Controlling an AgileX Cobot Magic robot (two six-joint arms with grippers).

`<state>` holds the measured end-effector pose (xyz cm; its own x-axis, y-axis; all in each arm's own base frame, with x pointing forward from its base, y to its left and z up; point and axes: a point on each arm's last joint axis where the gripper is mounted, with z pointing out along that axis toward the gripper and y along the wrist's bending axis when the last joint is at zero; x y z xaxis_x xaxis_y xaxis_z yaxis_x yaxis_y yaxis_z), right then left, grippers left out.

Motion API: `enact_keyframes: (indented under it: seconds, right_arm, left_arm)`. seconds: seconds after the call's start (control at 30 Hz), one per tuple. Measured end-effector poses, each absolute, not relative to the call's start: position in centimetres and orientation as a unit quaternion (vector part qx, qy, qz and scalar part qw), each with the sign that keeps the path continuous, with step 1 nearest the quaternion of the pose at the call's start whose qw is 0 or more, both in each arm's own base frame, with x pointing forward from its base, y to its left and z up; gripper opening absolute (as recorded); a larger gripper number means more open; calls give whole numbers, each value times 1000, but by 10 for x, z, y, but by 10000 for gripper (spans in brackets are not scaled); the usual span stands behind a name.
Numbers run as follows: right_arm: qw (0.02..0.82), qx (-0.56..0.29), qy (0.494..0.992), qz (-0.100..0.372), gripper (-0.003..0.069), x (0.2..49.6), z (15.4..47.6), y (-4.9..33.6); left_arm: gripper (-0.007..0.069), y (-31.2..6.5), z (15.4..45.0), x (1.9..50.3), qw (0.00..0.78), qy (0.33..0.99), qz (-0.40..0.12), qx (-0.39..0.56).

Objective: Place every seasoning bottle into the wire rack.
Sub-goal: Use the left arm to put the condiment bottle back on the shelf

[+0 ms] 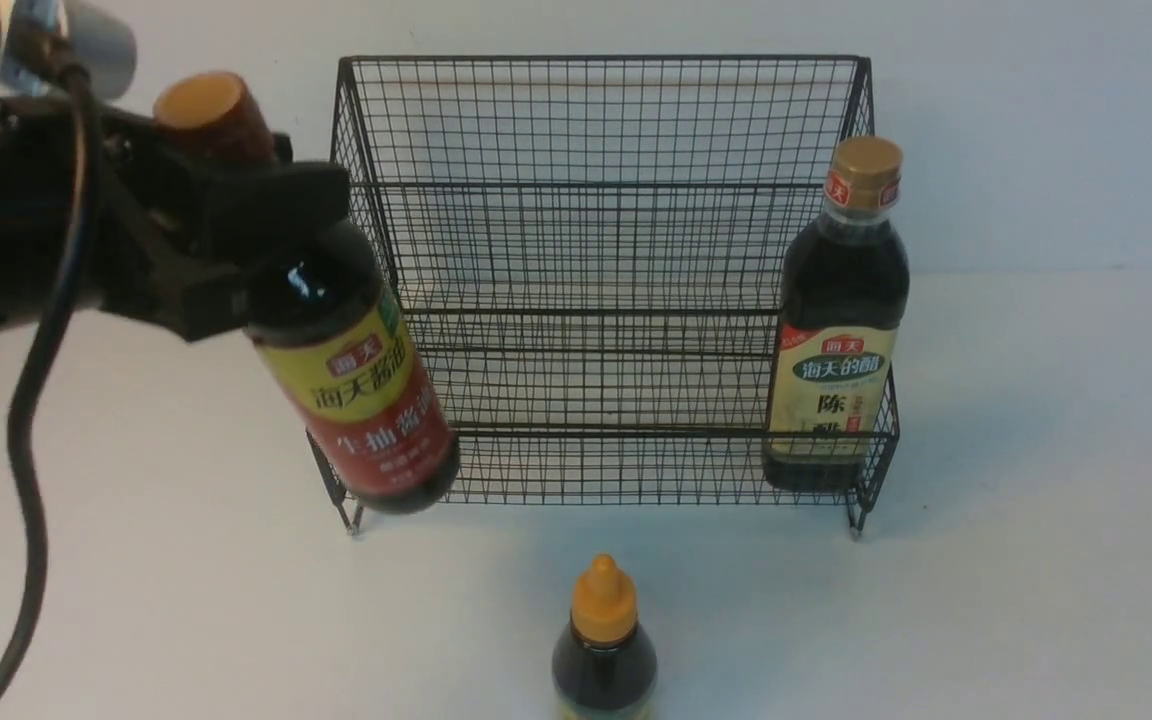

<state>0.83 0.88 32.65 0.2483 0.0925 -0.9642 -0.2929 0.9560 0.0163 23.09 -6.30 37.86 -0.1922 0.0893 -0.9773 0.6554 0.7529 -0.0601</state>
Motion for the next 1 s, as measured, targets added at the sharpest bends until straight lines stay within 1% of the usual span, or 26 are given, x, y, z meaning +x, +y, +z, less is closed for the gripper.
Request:
enact_keyframes:
  seconds: [0.17, 0.3, 0.4, 0.5, 0.67, 0.87, 1.0]
  right_arm:
    - [792, -80, 592, 122, -15, 8, 328, 8]
    - [796, -78, 587, 122, -15, 8, 329, 8]
    - [796, -78, 587, 122, -15, 7, 329, 8]
    - [797, -78, 587, 122, -15, 7, 330, 8]
    - [797, -78, 587, 122, -15, 7, 330, 8]
    - [797, -78, 587, 122, -15, 7, 330, 8]
    - [795, -79, 589, 122, -15, 8, 329, 8]
  left_arm:
    - [260, -64, 383, 274, 571, 740, -248, 254]
    - [260, -65, 381, 303, 565, 745, -251, 253]
    - [260, -66, 374, 319, 556, 750, -255, 252]
    - [260, -67, 355, 335, 535, 763, -257, 255]
    - [260, -70, 334, 344, 509, 766, -258, 296]
    - [260, -72, 323, 343, 480, 764, -246, 353]
    - [260, -71, 315, 345, 462, 769, -241, 370]
